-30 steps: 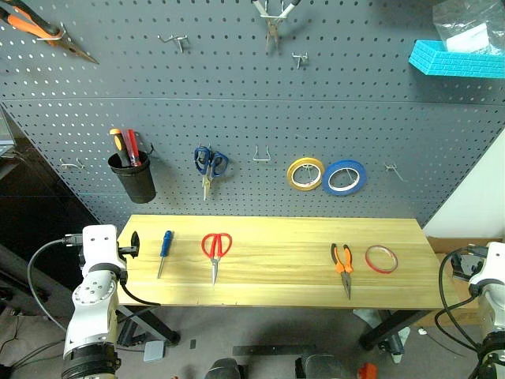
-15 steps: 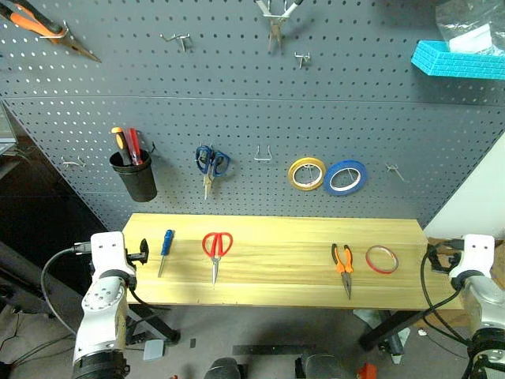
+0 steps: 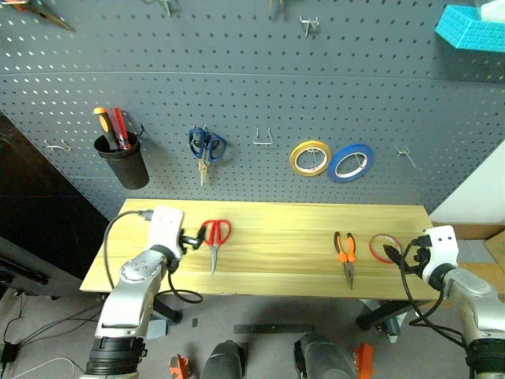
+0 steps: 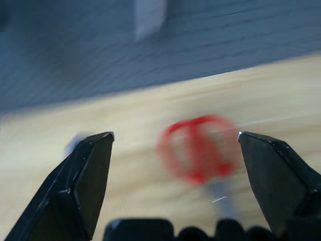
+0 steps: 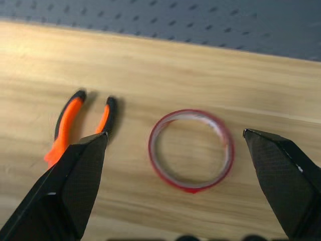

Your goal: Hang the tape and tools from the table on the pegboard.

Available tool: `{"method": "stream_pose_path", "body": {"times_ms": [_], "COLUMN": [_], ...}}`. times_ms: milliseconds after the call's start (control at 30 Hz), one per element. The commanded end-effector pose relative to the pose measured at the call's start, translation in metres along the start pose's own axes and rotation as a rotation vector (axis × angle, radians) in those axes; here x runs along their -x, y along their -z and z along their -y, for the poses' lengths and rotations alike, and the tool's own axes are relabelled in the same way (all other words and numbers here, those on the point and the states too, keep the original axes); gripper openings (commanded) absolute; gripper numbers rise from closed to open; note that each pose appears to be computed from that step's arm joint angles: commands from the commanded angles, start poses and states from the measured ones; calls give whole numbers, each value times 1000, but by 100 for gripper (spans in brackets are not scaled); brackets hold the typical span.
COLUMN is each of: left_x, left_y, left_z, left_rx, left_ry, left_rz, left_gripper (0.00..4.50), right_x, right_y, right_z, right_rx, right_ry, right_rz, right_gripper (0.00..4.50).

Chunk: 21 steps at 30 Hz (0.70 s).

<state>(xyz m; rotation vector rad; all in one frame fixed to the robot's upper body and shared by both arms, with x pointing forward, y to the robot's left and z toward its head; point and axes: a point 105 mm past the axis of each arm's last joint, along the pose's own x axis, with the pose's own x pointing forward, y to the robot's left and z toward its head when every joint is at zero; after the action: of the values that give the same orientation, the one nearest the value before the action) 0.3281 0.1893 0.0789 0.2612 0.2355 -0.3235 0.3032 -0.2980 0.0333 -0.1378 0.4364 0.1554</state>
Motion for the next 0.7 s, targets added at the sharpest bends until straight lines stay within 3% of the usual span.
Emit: {"method": "stream_pose_path", "body": {"times_ms": [33, 200, 300, 700], "left_x": [-2, -8, -11, 3], "left_y": [-35, -60, -70, -84], "left_z": [33, 62, 79, 113], "left_rx": [-129, -208, -263, -187], "left_ry": [213, 359, 458, 763], "left_rz": [115, 190, 221, 205], "left_gripper": [425, 425, 425, 425], "right_x": [-4, -20, -32, -54], "right_y": [-20, -30, -24, -6], "right_z": [0, -6, -9, 7], "right_rx": [80, 187, 192, 228], "right_ry": [-25, -65, -134, -198], "right_rz": [7, 1, -75, -304], "right_gripper": [450, 450, 450, 450]}}
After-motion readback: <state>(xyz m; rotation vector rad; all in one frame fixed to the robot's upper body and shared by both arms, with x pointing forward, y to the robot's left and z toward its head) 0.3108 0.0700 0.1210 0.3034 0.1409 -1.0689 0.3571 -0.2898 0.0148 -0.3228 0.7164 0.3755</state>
